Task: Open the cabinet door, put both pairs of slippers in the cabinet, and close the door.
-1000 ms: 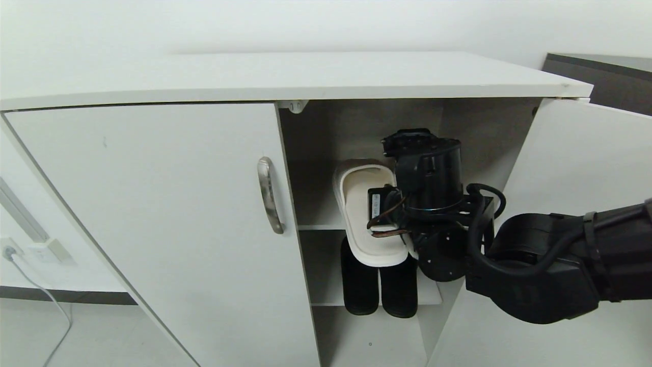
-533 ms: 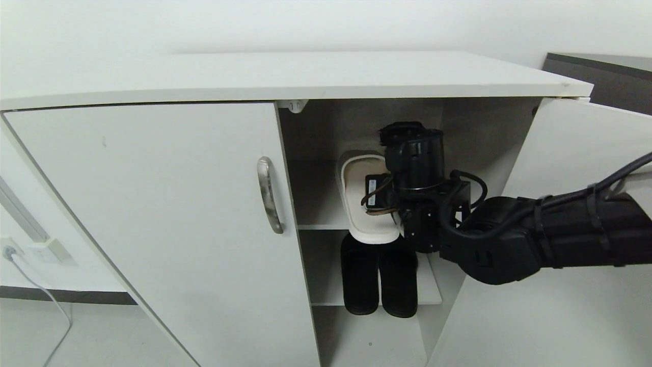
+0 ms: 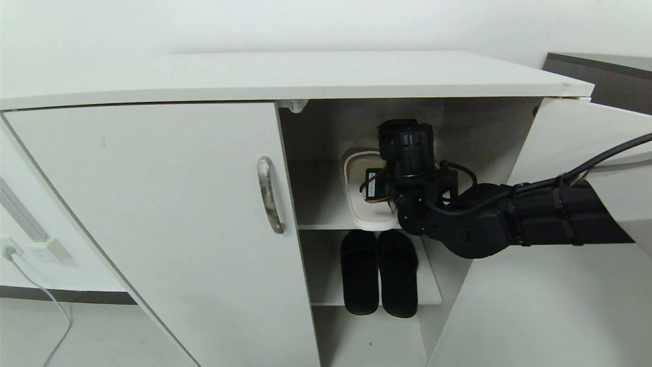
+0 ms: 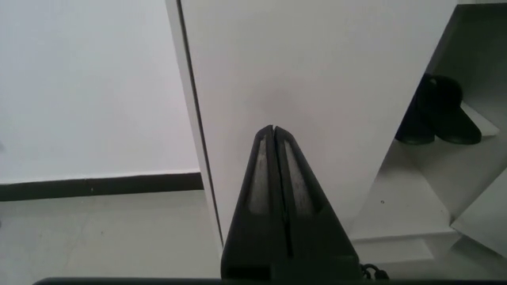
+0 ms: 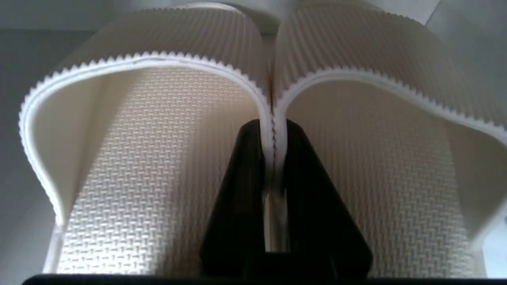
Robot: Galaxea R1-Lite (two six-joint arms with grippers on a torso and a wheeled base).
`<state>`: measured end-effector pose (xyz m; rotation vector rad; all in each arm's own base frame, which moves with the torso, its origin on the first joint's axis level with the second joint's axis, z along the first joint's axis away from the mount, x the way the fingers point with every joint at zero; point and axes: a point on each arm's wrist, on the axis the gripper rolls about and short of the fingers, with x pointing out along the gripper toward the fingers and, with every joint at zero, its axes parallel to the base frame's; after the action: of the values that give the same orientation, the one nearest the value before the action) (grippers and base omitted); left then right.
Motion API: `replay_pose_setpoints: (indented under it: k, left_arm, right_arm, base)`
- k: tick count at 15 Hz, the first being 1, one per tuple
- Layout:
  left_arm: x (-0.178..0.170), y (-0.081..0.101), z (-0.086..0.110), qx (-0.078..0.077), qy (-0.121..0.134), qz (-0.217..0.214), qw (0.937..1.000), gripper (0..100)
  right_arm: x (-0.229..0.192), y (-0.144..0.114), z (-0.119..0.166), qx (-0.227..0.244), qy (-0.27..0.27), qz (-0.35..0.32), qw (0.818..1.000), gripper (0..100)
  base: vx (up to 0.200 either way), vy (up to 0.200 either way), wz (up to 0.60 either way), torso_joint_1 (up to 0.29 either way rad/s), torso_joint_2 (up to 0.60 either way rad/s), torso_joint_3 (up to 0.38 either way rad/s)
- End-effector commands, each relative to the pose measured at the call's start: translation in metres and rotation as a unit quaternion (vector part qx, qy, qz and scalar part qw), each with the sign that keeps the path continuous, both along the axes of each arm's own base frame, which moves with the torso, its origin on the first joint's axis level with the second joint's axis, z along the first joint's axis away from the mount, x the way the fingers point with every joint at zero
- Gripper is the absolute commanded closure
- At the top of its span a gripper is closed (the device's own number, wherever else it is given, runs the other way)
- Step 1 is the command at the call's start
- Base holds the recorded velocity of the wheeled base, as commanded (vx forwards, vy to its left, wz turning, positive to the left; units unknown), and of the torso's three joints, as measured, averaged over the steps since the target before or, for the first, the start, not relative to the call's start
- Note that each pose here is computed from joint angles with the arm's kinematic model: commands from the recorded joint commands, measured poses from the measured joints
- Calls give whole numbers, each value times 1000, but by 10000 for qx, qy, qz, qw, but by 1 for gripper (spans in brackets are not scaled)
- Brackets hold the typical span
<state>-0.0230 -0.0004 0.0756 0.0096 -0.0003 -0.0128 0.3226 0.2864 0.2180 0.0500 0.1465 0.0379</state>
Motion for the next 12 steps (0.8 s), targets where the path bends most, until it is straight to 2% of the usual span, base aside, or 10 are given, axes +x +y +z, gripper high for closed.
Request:
replay_pose_setpoints:
  k: [1, 11, 12]
  left_arm:
    - [0, 0, 0, -2, 9, 2, 10000, 100]
    - [0, 0, 0, -10, 9, 10, 10000, 100]
    - [0, 0, 0, -10, 9, 10, 10000, 100]
  right_arm:
    - [5, 1, -3, -19, 20, -41, 10000, 100]
    - [11, 2, -14, -113, 121, -79, 9998, 100]
    - [11, 2, -13, -106, 121, -80, 9998, 0]
  base:
    - [0, 0, 0, 0, 0, 0]
    - [0, 0, 0, 0, 0, 0]
    - [0, 0, 0, 0, 0, 0]
